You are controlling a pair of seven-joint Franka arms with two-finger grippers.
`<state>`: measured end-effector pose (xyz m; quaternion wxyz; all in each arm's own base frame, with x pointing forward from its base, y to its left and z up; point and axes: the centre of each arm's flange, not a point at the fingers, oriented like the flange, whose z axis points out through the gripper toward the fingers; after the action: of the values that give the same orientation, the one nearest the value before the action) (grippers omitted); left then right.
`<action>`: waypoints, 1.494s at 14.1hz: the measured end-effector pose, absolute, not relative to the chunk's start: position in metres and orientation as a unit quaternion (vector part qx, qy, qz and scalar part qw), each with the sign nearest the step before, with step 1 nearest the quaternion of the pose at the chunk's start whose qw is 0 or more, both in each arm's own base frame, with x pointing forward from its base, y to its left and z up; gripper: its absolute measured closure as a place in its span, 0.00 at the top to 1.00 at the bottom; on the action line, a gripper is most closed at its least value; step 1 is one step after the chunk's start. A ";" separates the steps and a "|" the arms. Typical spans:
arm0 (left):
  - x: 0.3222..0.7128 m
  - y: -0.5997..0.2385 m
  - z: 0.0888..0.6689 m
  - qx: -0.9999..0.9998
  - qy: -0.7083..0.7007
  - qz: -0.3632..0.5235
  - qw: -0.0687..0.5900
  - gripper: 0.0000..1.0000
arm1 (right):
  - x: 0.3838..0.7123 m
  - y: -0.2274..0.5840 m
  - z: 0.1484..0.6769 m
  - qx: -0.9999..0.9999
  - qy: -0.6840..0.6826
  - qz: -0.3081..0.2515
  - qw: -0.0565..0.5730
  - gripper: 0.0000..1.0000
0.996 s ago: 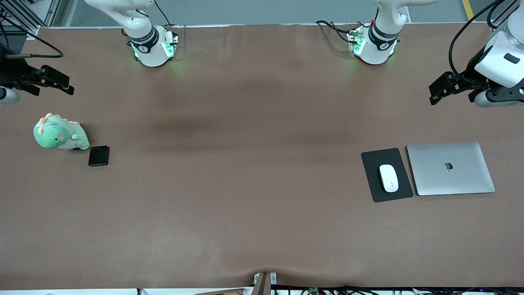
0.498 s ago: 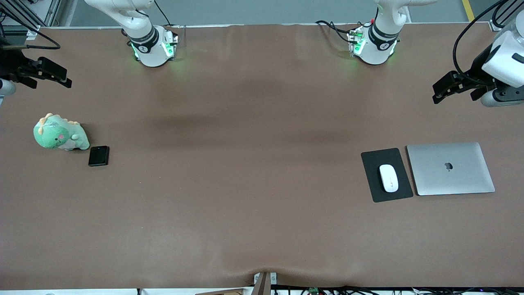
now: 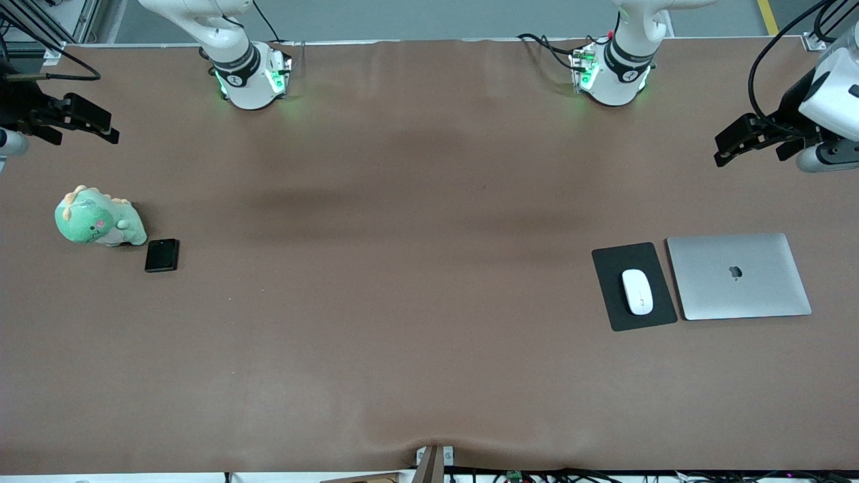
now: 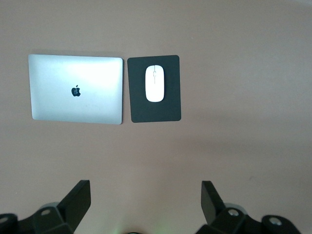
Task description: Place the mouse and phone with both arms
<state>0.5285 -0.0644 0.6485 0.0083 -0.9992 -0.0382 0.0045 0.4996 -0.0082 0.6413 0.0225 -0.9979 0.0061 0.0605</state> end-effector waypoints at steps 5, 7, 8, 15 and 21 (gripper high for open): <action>0.529 -0.063 0.654 -0.999 -0.040 -0.002 0.007 1.00 | 0.500 -0.008 0.641 -0.998 0.006 0.061 0.023 1.00; 0.529 -0.063 0.657 -0.999 -0.040 -0.004 0.007 1.00 | 0.500 -0.008 0.641 -0.998 0.006 0.061 0.023 1.00; 0.529 -0.063 0.657 -0.999 -0.040 -0.005 0.007 1.00 | 0.500 -0.008 0.641 -0.998 0.006 0.061 0.023 1.00; 0.529 -0.063 0.657 -0.999 -0.040 -0.005 0.007 1.00 | 0.500 -0.008 0.641 -0.998 0.006 0.060 0.022 1.00; 0.529 -0.063 0.657 -0.999 -0.040 -0.005 0.007 1.00 | 0.500 -0.008 0.642 -0.998 0.006 0.059 0.022 1.00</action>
<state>0.5287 -0.0628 0.6571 0.0069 -0.9992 -0.0397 -0.0047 0.4999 -0.0079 0.6415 0.0221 -0.9980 0.0056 0.0593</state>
